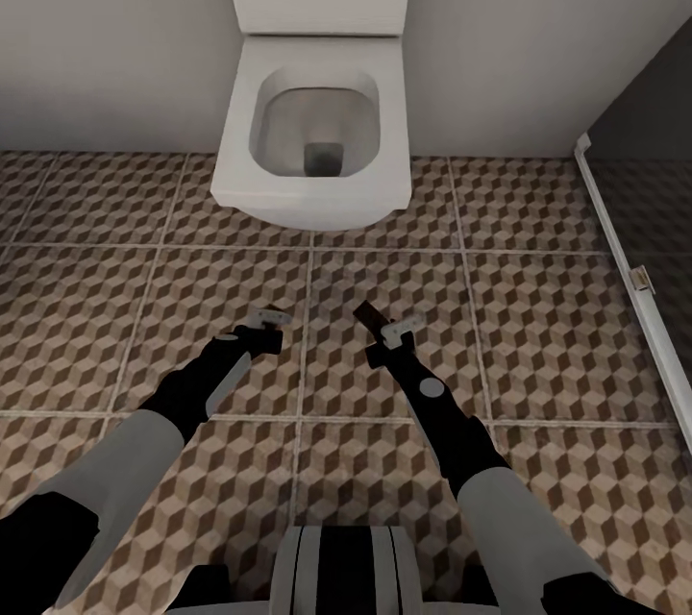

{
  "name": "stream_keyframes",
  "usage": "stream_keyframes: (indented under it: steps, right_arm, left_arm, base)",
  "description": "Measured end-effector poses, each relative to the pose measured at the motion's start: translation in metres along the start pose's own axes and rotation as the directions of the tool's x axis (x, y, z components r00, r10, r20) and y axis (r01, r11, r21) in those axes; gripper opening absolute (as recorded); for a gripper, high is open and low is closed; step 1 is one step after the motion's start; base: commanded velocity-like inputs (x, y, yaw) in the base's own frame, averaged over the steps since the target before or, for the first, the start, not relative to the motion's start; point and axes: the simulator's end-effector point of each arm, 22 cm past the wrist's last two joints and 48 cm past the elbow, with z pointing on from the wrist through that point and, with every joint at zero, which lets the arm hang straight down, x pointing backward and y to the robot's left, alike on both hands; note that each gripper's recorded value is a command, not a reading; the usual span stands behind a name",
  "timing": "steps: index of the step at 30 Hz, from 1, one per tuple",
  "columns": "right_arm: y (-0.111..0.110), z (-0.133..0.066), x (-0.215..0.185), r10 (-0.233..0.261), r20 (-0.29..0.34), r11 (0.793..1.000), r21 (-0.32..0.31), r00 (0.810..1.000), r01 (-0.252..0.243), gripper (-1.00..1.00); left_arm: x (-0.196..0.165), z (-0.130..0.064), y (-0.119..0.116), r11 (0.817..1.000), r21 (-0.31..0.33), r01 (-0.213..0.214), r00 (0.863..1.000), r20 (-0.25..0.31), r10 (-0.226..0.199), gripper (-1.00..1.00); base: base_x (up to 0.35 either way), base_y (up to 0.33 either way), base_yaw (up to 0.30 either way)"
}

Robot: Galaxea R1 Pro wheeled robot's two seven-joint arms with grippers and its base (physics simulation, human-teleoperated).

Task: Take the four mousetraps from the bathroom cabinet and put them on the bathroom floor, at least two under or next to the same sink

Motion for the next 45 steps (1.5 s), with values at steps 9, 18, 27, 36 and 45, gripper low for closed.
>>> stream_keyframes:
  steps: [9, 18, 27, 36, 45]
  right_arm:
    - [0.001, 0.0, 0.003, 0.001, -0.004, 1.0, -0.003, 1.0, -0.001, -1.0]
    - [0.002, 0.0, 0.004, 0.0, -0.006, 1.0, -0.003, 1.0, 0.0, -1.0]
    - [0.002, 0.0, 0.004, 0.0, -0.006, 1.0, -0.005, 1.0, 0.0, -1.0]
    - [0.003, 0.0, 0.005, -0.012, -0.009, 1.0, -0.007, 1.0, 0.012, -1.0]
    - [0.002, 0.0, 0.005, -0.02, -0.011, 1.0, -0.005, 1.0, 0.02, -1.0]
  left_arm:
    - [0.001, 0.0, 0.0, 1.0, -0.001, -0.001, 1.0, -0.002, 0.001, -1.0]
    - [0.007, 0.001, 0.001, 1.0, -0.003, -0.003, 1.0, -0.013, 0.003, -1.0]
    - [0.008, 0.002, 0.002, 1.0, -0.005, -0.003, 1.0, -0.017, 0.003, -1.0]
    - [0.009, 0.002, 0.002, 1.0, -0.005, -0.003, 1.0, -0.019, 0.003, -1.0]
    - [0.011, 0.002, 0.003, 1.0, -0.007, -0.003, 1.0, -0.024, 0.003, -1.0]
  base:
    - [0.0, 0.0, 0.0]
    - [0.054, 0.0, 0.0]
    - [0.154, 0.0, 0.0]
    - [0.024, 0.0, 0.0]
    - [0.0, 0.0, 0.0]
